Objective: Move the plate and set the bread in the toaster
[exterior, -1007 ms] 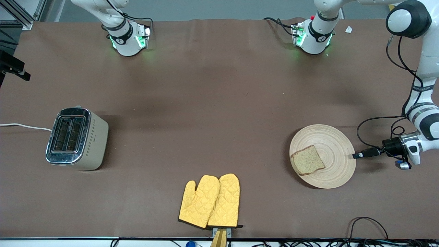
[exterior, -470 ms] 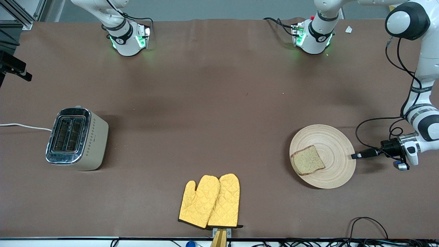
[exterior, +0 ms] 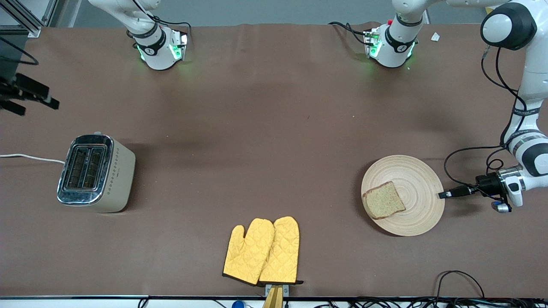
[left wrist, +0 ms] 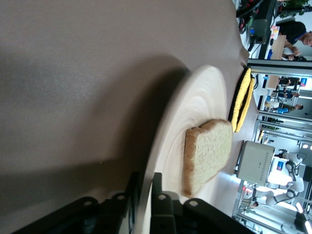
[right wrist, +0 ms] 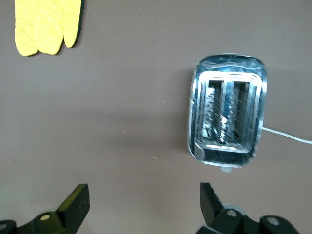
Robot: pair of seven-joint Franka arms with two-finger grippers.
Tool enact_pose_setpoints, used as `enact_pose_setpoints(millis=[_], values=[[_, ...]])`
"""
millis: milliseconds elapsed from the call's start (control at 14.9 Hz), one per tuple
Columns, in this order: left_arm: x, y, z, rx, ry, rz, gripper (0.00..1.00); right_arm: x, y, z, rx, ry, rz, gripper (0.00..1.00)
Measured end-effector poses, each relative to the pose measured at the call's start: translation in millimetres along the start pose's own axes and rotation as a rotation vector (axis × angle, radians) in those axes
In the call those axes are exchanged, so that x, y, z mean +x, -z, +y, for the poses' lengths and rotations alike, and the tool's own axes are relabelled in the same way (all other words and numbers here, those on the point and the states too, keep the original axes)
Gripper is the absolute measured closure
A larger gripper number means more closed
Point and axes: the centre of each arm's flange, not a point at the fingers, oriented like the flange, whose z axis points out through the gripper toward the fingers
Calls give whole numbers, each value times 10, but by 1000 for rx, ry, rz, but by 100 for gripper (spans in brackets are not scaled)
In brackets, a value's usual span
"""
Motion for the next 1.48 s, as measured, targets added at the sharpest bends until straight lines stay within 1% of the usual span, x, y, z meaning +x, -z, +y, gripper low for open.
enact_pose_setpoints(millis=[201, 336, 537, 604, 739, 873, 940, 1142, 1276, 1343, 1478], values=[[23, 15, 40, -4, -22, 2, 91, 239, -600, -146, 34, 17, -5, 0], [71, 39, 102, 6, -66, 7, 91, 283, -928, -320, 61, 25, -20, 0], [168, 49, 295, 47, -157, -11, 91, 207, -1398, -388, 166, -29, -81, 0], [194, 6, 410, 56, -187, -28, 91, 184, -1534, -345, 185, -50, -88, 0], [223, -176, 723, 49, -248, -65, 91, 138, -1776, -266, 226, -95, -94, 0], [218, -470, 1097, 23, -313, -114, 91, 97, -1972, -245, 285, -140, -102, 0], [198, -652, 1279, 6, -343, -143, 91, 88, -2065, -221, 301, -159, -110, 0], [5, -1406, 1783, -35, -413, -263, 91, 102, -2287, 152, 320, -233, -126, 0], [-213, -2002, 2042, -43, -443, -352, 91, 102, -2354, 360, 333, -260, -126, 0], [-334, -2279, 2151, -51, -449, -388, 91, 105, -2371, 396, 335, -264, -125, 0], [-594, -2772, 2312, -106, -424, -430, 91, 112, -2403, 392, 335, -263, -128, 0]])
